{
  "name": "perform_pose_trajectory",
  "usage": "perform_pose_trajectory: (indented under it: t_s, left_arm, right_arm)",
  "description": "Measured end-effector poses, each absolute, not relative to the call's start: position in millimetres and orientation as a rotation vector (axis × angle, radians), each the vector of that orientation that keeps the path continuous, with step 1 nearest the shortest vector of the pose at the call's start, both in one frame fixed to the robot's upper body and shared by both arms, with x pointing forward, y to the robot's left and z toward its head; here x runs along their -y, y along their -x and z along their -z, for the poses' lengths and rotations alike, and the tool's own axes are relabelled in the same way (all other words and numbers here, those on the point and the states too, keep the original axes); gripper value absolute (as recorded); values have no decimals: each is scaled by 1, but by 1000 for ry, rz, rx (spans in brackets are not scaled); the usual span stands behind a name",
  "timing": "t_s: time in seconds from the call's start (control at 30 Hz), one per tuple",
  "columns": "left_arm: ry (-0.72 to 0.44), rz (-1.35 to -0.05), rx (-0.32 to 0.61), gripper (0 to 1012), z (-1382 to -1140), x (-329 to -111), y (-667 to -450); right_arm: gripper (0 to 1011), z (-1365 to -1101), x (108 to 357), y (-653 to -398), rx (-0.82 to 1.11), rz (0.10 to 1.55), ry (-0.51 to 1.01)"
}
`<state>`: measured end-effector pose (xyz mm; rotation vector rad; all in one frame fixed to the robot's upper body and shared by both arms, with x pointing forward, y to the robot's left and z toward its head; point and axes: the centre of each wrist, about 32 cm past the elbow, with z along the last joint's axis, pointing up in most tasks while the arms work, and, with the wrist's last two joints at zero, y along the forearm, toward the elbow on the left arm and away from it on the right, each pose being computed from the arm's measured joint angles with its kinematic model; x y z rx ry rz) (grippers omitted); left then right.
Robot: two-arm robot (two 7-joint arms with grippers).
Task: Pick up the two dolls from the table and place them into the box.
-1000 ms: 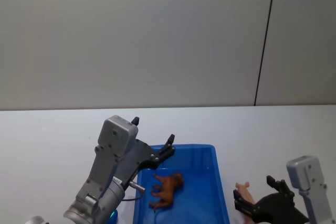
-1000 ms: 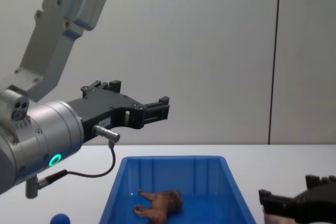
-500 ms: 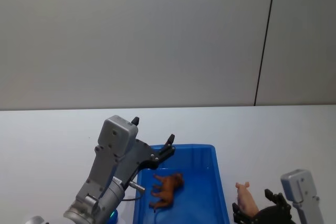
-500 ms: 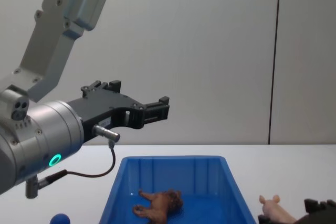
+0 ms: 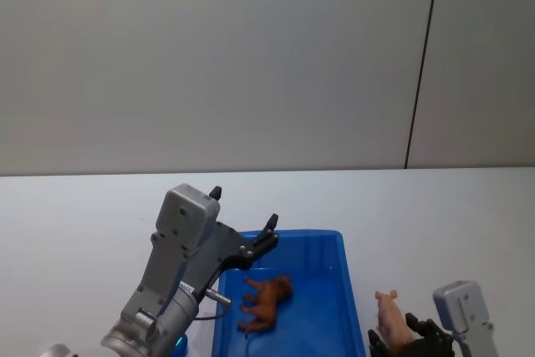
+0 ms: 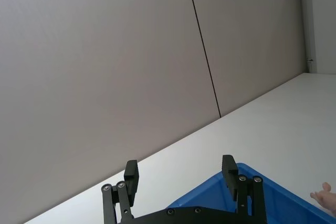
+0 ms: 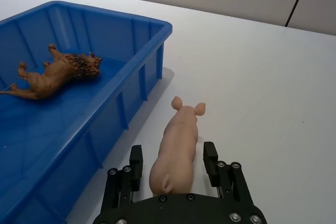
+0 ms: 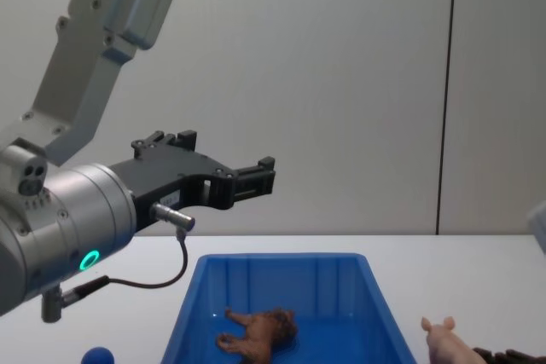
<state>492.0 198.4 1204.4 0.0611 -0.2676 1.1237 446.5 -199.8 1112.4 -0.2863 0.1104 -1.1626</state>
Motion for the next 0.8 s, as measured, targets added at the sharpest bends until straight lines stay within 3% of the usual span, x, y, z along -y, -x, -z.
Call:
perform_pose_trajectory:
  t_s: [0.4,0.8]
  left_arm:
    - [-61,-1124,268,1002,-1204,-198,-492]
    - [-61,-1124,267,1002,-1204,-198,-492]
  right_arm:
    - [380,-1113,197,-443,-96,1190,295]
    - [380,-1131,200,-438,-43,1223,247]
